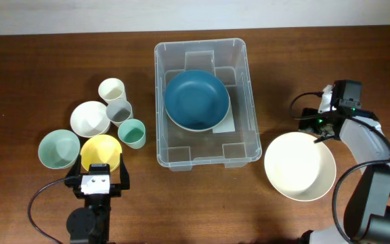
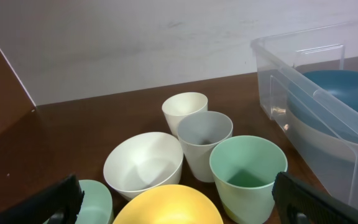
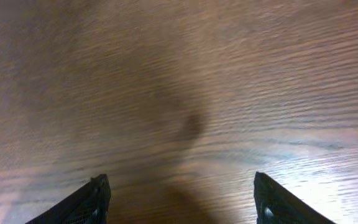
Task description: Pack container
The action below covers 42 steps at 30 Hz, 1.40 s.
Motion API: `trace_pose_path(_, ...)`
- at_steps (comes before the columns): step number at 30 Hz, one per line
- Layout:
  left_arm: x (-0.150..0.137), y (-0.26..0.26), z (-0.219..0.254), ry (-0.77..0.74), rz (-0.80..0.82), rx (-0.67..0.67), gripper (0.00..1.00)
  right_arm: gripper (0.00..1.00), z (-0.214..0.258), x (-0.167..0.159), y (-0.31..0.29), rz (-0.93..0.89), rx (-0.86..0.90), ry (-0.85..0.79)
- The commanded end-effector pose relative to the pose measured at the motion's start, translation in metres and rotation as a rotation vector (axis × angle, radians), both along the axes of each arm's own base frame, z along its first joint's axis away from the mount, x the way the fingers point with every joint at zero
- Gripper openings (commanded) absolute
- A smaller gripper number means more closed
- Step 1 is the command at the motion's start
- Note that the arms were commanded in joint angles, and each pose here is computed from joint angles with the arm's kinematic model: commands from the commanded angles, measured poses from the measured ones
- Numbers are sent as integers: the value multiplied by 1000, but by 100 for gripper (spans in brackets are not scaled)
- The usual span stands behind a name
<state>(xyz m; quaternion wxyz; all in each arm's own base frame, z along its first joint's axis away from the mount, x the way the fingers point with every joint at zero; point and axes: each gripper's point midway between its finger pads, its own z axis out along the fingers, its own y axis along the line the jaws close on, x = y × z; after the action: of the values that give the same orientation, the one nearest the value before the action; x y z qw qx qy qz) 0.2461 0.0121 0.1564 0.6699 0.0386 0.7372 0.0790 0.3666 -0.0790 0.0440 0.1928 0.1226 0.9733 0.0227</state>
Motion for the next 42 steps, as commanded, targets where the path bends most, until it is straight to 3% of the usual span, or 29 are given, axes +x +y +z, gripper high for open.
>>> trace_pose_path(1, 0, -3, -2, -2, -16, 11, 100, 69, -6, -8, 9, 71, 38, 30)
trace_pose_path(7, 0, -3, -2, -2, -16, 12, 100, 69, -2, -9, 5, 98, 22, 25)
trace_pose_path(14, 0, -3, -2, -1, -16, 11, 100, 69, 44, -13, 5, 100, 3, -25)
trace_pose_path(18, 0, -3, -2, -1, -16, 12, 100, 60, 62, -24, 9, 71, 16, -33)
trace_pose_path(19, 0, -3, -2, -2, -16, 12, 100, 49, 65, -24, 9, 71, 12, -43)
trace_pose_path(21, 0, -3, -2, -1, -16, 11, 100, 13, 69, -24, 9, 62, 17, -54)
trace_pose_path(22, 0, -3, -2, -2, -16, 12, 100, 4, 68, -25, 11, 40, 37, -48)
trace_pose_path(25, 0, -3, -2, -2, -16, 11, 100, 4, 57, -37, 29, 38, 131, 13)
trace_pose_path(32, 0, -3, -2, -1, -16, 12, 100, 4, 6, -58, 54, 83, 170, 137)
trace_pose_path(42, 0, -3, -2, -1, -16, 11, 99, 4, -8, -55, 53, 85, 155, 146)
